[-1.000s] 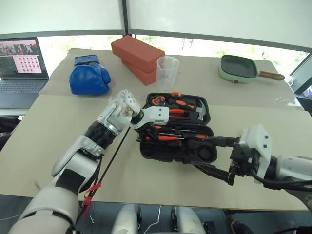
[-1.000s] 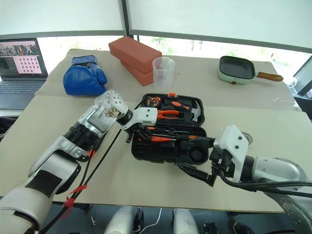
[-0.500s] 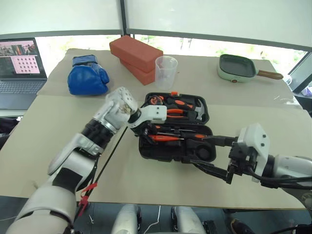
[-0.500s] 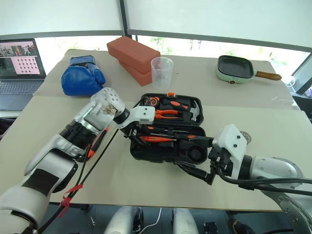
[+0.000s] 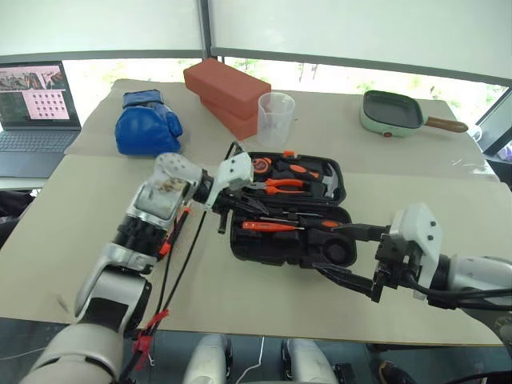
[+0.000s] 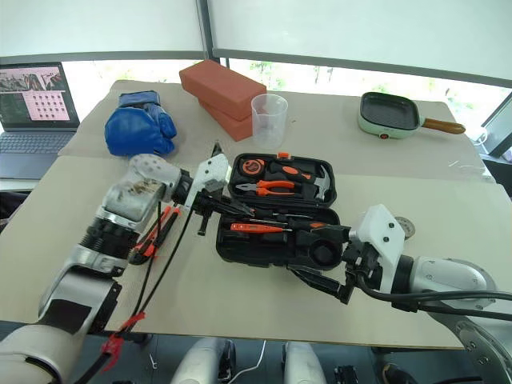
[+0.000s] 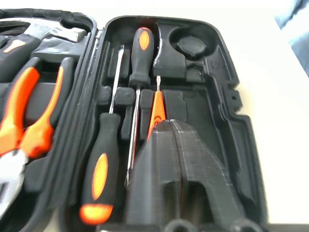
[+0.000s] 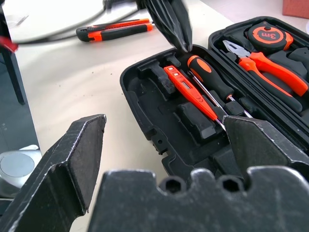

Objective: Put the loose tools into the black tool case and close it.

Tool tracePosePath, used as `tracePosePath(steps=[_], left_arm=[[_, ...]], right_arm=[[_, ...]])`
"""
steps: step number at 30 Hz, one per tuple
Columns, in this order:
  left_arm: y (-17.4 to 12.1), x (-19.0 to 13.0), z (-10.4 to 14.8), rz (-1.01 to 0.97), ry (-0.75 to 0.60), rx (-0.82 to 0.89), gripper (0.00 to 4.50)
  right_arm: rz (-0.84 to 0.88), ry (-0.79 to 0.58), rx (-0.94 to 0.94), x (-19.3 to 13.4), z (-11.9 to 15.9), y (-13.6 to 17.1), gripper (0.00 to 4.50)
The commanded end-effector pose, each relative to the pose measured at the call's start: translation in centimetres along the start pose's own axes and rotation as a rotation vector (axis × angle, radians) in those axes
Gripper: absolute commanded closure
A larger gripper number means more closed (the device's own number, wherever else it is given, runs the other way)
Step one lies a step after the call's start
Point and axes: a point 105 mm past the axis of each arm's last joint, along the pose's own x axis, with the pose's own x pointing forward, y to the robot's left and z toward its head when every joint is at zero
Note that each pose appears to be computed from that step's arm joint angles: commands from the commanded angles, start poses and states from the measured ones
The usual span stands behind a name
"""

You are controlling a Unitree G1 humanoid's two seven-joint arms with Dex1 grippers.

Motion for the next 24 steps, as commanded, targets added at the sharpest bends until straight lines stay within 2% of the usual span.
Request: tracePosePath(steps=[1,16,24], left_arm=[[0.5,0.5,-0.3,0.051,-0.017,0.042,4.47],[-0.6,1.9,-2.2,0.023,0.009,0.070,4.47],[-0.6,1.4,-4.3,0.037,0.092,0.069,4.47]], right_arm=[[-0.012,-0.026,-0.033,-0.4,0.9,-0.2,0.00],[-0.009,-0.027,-0.021,-0.2,0.8,-0.3,0.00],[-0.007,-0.029,-0.022,0.0,0.9,-0.4,0.00]])
